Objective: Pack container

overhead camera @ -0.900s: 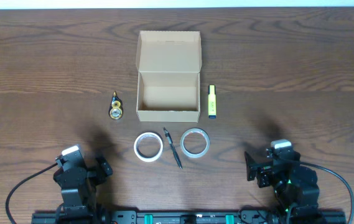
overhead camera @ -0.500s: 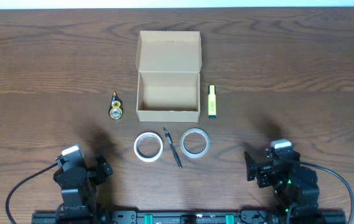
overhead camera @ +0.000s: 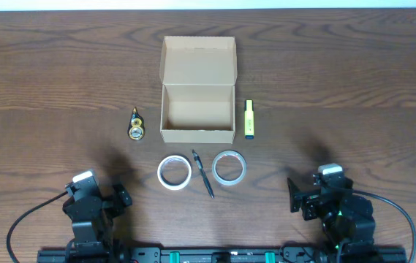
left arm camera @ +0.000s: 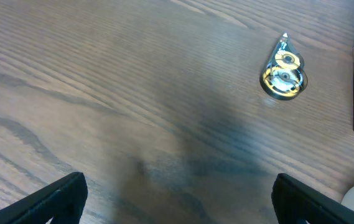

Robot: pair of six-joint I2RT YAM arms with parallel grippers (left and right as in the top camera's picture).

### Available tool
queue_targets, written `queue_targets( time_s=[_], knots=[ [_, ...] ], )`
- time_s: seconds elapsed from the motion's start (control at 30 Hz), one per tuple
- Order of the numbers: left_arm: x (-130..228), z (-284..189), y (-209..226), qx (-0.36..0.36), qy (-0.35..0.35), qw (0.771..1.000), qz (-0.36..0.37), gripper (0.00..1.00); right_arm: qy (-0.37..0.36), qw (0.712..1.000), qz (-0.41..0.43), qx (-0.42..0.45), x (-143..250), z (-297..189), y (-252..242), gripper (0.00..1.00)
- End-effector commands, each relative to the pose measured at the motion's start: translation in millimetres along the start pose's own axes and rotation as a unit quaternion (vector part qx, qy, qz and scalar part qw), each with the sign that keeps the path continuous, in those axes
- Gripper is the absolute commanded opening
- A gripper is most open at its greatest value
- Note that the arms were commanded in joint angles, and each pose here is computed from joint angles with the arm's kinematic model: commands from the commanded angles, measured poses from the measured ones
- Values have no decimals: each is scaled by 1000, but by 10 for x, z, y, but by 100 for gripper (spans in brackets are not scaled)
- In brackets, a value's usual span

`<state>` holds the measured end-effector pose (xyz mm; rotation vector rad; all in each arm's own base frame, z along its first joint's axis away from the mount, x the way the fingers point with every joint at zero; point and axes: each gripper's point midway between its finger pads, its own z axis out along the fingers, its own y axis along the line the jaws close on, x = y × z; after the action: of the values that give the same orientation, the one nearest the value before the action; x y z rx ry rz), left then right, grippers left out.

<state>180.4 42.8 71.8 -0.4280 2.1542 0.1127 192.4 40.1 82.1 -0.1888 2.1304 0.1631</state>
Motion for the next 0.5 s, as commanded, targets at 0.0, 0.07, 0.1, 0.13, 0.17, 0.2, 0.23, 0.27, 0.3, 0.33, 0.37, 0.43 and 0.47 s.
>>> queue_targets(
  time_s=[0.0, 0.07, 0.1, 0.13, 0.17, 0.2, 0.23, 0.27, 0.3, 0.33, 0.37, 0.43, 0.47],
  knots=[
    [46, 23, 29, -7, 5, 1000, 8, 95, 0, 1000, -4, 4, 15, 7, -16, 99],
    [46, 23, 29, -7, 5, 1000, 8, 95, 0, 1000, -4, 3, 12, 7, -15, 99],
    [46, 23, 29, -7, 5, 1000, 8, 95, -1, 1000, -4, 4, 6, 7, -16, 99],
    [46, 23, 29, -7, 5, 1000, 8, 95, -6, 1000, -4, 4, -16, 5, -15, 99],
    [46, 23, 29, -7, 5, 1000, 8, 95, -11, 1000, 0, 4, -64, -12, -14, 99],
    [46, 23, 29, -7, 5, 1000, 8, 95, -11, 1000, 1, 3, -118, -41, -10, 99],
    [46, 23, 29, -7, 5, 1000, 8, 95, -8, 1000, 1, 3, -213, -89, -7, 99],
    [46, 23, 29, -7, 5, 1000, 8, 96, 0, 1000, 1, 4, -347, -146, -4, 99],
    [46, 23, 29, -7, 5, 1000, 8, 96, 9, 1000, 2, 4, -469, -181, 0, 99],
    [46, 23, 29, -7, 5, 1000, 8, 95, 17, 1000, 3, 4, -555, -195, 1, 99],
    [46, 23, 29, -7, 5, 1000, 8, 95, 28, 1000, 8, 4, -694, -203, 2, 99],
    [46, 23, 29, -7, 5, 1000, 8, 96, 42, 999, 20, 4, -897, -192, 2, 99],
    [46, 23, 29, -7, 5, 1000, 8, 95, 52, 998, 32, 5, -1093, -163, 2, 99]
  ],
)
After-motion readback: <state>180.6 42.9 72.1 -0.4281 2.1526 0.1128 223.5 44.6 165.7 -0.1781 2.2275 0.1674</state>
